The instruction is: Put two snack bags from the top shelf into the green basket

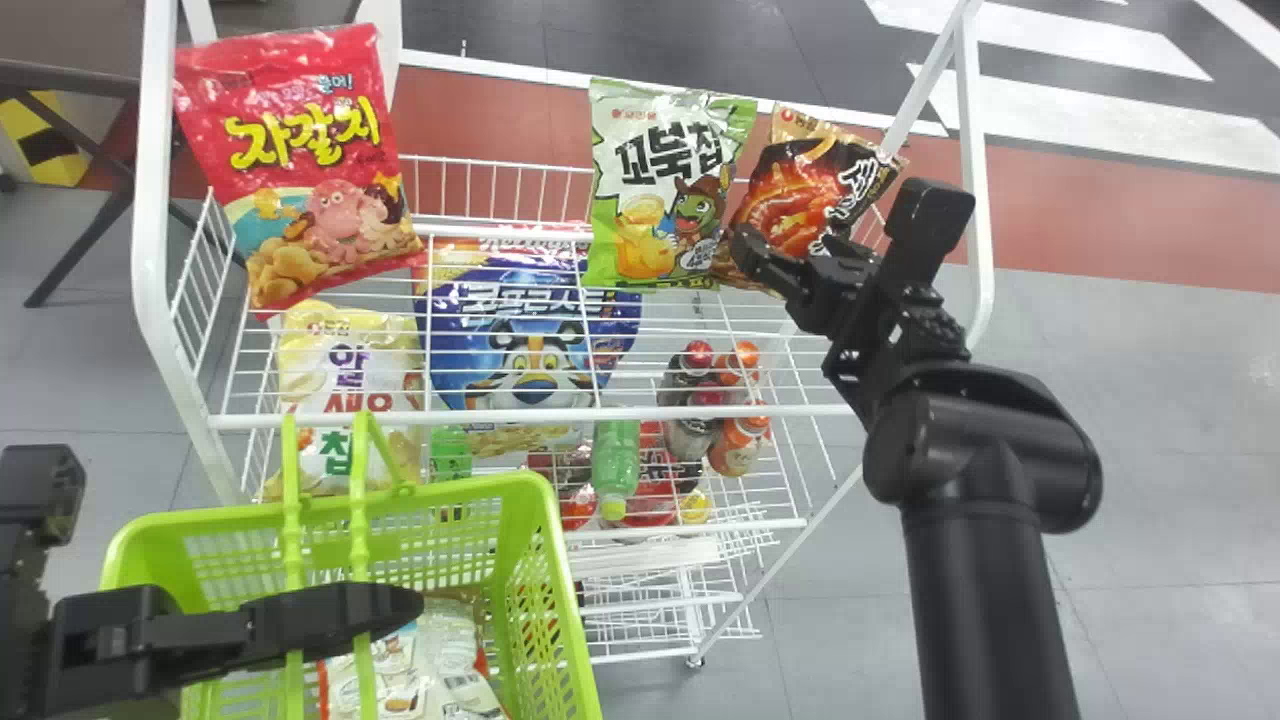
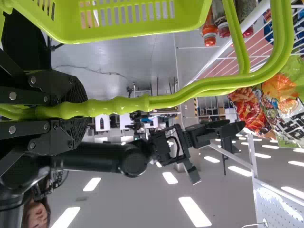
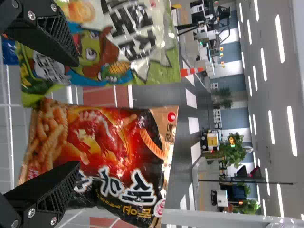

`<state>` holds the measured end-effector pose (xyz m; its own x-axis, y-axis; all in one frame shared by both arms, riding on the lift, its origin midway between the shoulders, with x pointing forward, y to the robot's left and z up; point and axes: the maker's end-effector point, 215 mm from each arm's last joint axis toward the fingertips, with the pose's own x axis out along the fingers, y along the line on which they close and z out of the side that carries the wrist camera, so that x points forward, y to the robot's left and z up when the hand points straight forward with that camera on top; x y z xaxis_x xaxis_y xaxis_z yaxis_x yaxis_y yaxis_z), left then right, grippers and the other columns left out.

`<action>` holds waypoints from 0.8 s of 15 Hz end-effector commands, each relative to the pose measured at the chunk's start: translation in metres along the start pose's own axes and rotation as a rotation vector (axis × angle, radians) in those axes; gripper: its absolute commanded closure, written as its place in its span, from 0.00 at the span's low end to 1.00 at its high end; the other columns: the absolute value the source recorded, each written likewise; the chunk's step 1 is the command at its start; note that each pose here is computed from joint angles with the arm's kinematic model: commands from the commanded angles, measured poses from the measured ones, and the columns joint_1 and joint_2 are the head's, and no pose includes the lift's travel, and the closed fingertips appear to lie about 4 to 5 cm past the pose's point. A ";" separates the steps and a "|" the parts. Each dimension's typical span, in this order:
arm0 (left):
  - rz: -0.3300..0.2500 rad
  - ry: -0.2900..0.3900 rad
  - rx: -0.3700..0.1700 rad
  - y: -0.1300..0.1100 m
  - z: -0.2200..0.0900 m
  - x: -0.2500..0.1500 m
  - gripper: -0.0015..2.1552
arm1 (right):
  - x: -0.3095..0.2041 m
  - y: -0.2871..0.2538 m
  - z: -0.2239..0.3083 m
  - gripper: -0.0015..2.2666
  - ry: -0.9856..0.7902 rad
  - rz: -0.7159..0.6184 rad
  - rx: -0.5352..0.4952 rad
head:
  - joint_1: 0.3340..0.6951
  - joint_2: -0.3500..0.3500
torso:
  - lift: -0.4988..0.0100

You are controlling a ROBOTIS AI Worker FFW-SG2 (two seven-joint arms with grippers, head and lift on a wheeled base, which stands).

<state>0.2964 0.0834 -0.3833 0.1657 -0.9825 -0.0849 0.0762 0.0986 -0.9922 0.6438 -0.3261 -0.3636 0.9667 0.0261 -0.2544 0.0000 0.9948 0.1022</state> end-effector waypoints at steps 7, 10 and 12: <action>-0.005 0.021 0.005 -0.002 0.008 0.007 0.99 | 0.047 -0.057 -0.008 0.05 0.066 -0.082 -0.077 | 1.00 0.07 | 0.98; -0.011 0.011 0.004 -0.004 0.011 0.003 0.99 | 0.053 -0.059 -0.021 0.61 0.105 -0.081 -0.093 | 1.00 0.04 | 0.98; -0.011 0.011 0.004 -0.004 0.011 0.003 0.99 | 0.053 -0.055 -0.024 0.88 0.110 -0.079 -0.098 | 1.00 0.04 | 0.98</action>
<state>0.3082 0.0820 -0.3790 0.1568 -0.9848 -0.0748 0.0844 0.0888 -0.9925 0.6890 -0.3796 -0.4044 0.9321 -0.0497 -0.3589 0.0489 0.9987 -0.0112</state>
